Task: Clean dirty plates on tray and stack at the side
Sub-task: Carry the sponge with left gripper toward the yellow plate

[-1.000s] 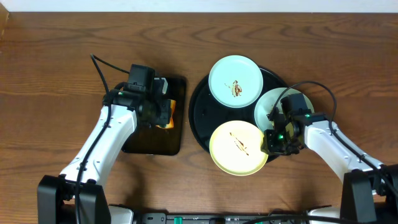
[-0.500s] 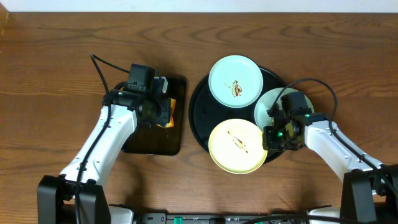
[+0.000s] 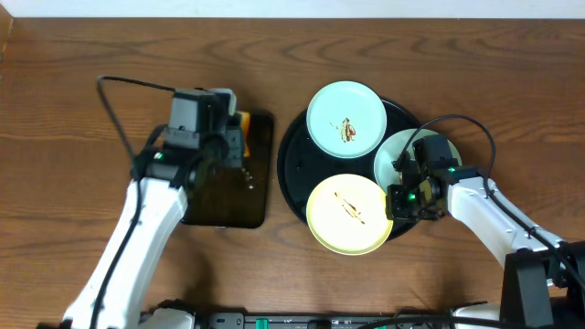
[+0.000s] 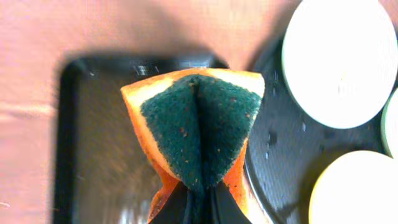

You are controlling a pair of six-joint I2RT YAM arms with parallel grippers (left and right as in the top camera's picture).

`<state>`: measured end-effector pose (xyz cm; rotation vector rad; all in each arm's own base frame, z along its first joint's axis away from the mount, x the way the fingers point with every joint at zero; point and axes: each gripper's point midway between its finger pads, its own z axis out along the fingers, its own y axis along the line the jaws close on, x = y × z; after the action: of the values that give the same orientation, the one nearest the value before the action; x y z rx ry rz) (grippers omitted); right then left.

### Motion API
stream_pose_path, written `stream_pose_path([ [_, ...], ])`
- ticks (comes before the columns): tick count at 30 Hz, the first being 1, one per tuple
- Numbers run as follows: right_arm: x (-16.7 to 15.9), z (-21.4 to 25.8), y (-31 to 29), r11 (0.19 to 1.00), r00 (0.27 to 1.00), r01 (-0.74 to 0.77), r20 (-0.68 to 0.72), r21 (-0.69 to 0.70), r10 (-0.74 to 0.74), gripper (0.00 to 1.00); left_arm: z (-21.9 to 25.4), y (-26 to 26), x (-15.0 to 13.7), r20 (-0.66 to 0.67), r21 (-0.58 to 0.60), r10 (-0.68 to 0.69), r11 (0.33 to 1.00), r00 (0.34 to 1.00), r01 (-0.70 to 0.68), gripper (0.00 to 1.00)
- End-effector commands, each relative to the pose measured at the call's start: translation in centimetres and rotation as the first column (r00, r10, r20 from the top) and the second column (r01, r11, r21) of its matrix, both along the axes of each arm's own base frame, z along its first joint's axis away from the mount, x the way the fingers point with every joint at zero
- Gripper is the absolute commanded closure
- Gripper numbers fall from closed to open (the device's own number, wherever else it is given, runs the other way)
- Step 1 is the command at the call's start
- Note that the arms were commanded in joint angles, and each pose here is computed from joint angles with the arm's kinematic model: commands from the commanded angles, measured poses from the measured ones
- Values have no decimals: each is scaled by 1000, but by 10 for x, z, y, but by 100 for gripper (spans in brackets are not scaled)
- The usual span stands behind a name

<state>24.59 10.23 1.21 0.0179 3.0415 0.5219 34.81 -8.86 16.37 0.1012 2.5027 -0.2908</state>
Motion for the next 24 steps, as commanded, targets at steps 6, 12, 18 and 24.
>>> stream_pose_path([
  [6, 3, 1, 3, 1000, 1000, -7, 6, -2, 7, 99, 52, 14, 10, 187, 29, 60, 997, 980, -66, 93],
  [12, 3, 1, 3, 1000, 1000, -7, 7, -2, 7, 99, 49, 14, 7, 172, 33, 59, 997, 983, -66, 93],
  [18, 3, 1, 3, 1000, 1000, -7, 6, -2, 7, 99, 25, 17, -5, 70, 32, 88, 995, 994, -91, 92],
  [24, 3, 1, 3, 1000, 1000, -7, 5, -2, 7, 99, -25, 15, -19, -135, 43, 116, 993, 984, -111, 93],
])
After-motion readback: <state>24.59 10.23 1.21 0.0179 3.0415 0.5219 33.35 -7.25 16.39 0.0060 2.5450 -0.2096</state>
